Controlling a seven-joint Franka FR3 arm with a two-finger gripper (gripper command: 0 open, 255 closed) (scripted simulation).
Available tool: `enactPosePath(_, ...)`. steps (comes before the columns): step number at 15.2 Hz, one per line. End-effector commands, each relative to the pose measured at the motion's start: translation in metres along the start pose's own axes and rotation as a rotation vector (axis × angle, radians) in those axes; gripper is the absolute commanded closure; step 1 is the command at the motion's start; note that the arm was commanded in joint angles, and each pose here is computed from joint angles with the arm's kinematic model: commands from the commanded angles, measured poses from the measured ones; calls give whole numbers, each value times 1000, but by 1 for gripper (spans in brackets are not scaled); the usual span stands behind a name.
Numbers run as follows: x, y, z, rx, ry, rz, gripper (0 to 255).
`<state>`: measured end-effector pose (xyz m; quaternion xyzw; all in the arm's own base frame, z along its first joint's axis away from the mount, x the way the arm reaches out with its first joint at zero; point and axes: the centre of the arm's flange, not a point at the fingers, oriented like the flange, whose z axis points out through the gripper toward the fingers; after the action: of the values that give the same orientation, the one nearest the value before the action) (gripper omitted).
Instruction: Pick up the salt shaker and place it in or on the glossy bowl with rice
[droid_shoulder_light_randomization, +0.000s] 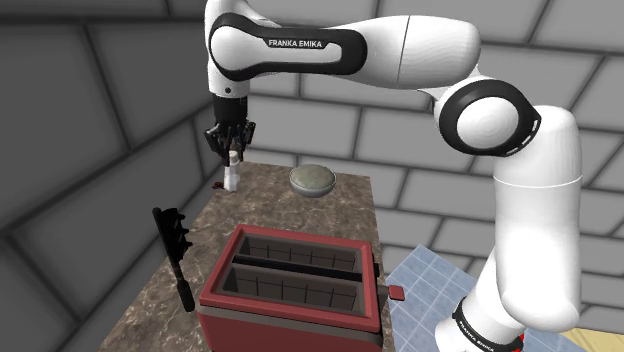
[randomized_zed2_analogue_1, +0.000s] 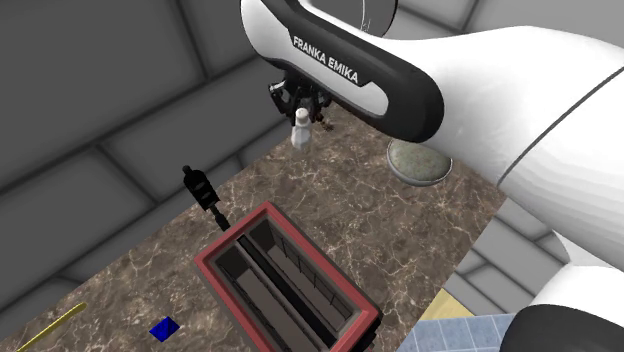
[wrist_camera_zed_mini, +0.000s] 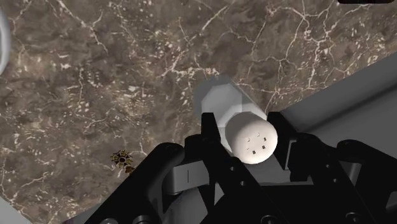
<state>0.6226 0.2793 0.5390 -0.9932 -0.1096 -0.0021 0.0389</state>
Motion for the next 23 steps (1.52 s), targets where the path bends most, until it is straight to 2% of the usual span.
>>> enactPosePath(1,-5,24,-3,0,0,-1,255)
enactPosePath(23,-48,306,-56,0,0,-1,255)
